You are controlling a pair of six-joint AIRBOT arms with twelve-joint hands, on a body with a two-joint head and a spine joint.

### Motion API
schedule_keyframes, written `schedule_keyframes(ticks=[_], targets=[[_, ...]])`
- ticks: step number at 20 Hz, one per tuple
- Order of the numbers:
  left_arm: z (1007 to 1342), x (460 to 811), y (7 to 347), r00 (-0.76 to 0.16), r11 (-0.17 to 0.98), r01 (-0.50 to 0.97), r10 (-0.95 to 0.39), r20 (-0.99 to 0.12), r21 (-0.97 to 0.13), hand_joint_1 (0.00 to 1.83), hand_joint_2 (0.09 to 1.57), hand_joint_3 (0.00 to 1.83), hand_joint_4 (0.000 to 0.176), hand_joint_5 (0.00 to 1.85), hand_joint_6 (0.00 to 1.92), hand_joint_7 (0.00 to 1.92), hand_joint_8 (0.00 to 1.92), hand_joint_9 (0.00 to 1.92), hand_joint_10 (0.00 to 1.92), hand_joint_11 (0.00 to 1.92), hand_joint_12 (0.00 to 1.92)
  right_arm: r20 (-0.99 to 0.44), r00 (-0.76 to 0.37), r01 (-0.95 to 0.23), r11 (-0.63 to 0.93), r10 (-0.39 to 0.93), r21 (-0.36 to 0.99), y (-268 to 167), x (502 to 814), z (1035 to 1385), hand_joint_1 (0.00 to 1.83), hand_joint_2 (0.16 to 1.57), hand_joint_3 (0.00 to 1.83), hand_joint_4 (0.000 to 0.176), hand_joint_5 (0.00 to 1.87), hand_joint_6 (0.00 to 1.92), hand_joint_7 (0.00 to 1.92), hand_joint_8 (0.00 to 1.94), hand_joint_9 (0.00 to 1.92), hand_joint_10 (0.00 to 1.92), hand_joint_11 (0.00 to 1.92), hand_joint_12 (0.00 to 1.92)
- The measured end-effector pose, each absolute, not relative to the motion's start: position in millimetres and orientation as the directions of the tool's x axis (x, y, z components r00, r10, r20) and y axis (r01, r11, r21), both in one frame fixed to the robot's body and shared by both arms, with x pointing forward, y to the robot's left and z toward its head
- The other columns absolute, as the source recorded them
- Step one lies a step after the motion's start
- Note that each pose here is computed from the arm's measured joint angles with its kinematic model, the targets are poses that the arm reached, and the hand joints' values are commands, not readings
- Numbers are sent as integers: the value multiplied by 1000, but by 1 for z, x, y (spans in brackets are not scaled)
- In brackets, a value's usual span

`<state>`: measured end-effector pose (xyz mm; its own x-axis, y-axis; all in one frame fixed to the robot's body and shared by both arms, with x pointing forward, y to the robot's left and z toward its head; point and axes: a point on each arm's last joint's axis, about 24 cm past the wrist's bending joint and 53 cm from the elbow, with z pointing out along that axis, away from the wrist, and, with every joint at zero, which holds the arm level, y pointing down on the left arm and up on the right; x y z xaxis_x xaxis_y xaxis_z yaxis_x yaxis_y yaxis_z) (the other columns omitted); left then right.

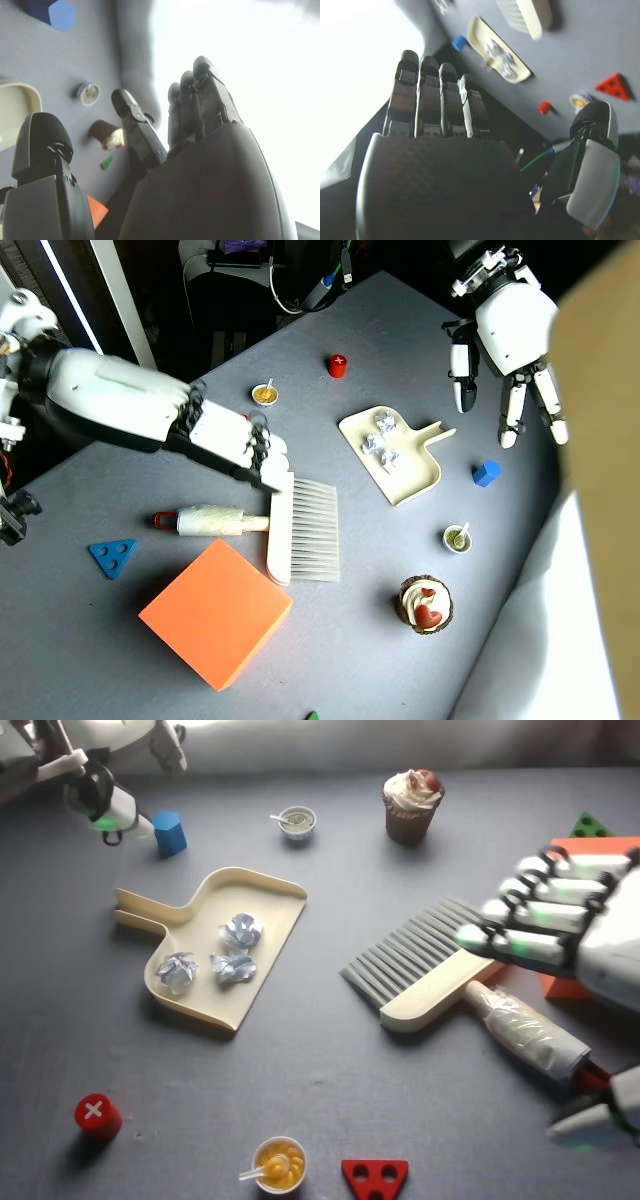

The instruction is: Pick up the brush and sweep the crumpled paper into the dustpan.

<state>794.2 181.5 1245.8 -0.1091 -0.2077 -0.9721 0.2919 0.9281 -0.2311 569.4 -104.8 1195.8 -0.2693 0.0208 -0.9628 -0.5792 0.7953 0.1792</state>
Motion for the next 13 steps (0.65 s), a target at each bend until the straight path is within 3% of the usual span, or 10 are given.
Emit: schedule_keyframes(ticks=[3,4,6,7,8,9,13], targets=[[1246,794,181,-111,928,294,-205,-972,-229,963,1045,0,121,738,4,168,3,128,1,138,6,-937,-349,-562,792,34,238,-115,569,1196,346,768,6,0,102,0,170,2,188,1,204,9],[1245,794,181,-113,927,295,-205,-972,-230,955,1045,0,137,725,0,160,0,122,0,122,1,-924,-381,-555,791,32,256,-117,568,1192,376,765,3,0,113,4,176,4,193,2,216,14],[1245,794,181,-113,927,294,-206,-972,-231,953,1036,0,143,723,0,166,2,135,5,125,3,-893,-449,-527,795,40,300,-123,567,1182,362,766,2,0,104,2,147,1,165,2,218,13],[1245,794,181,-113,927,294,-207,-972,-232,973,1033,0,122,730,3,186,8,151,9,122,2,-877,-478,-507,799,52,323,-127,567,1178,356,764,1,0,106,3,149,4,164,2,218,12],[1245,793,180,-115,926,295,-210,-971,-235,973,1033,0,122,730,3,186,8,151,9,122,2,-866,-497,-492,801,64,341,-130,566,1177,356,764,1,0,106,3,149,4,164,2,218,12],[1245,792,178,-118,925,299,-210,-971,-236,950,1041,0,141,704,0,169,1,145,4,115,0,-852,-516,-472,803,83,364,-135,565,1178,353,763,0,0,112,4,154,4,169,3,211,7],[1244,791,177,-123,923,303,-209,-970,-237,923,1037,0,141,712,3,183,9,150,7,121,5,-829,-554,-458,804,76,380,-140,556,1177,342,779,6,0,101,0,126,0,141,0,204,3]])
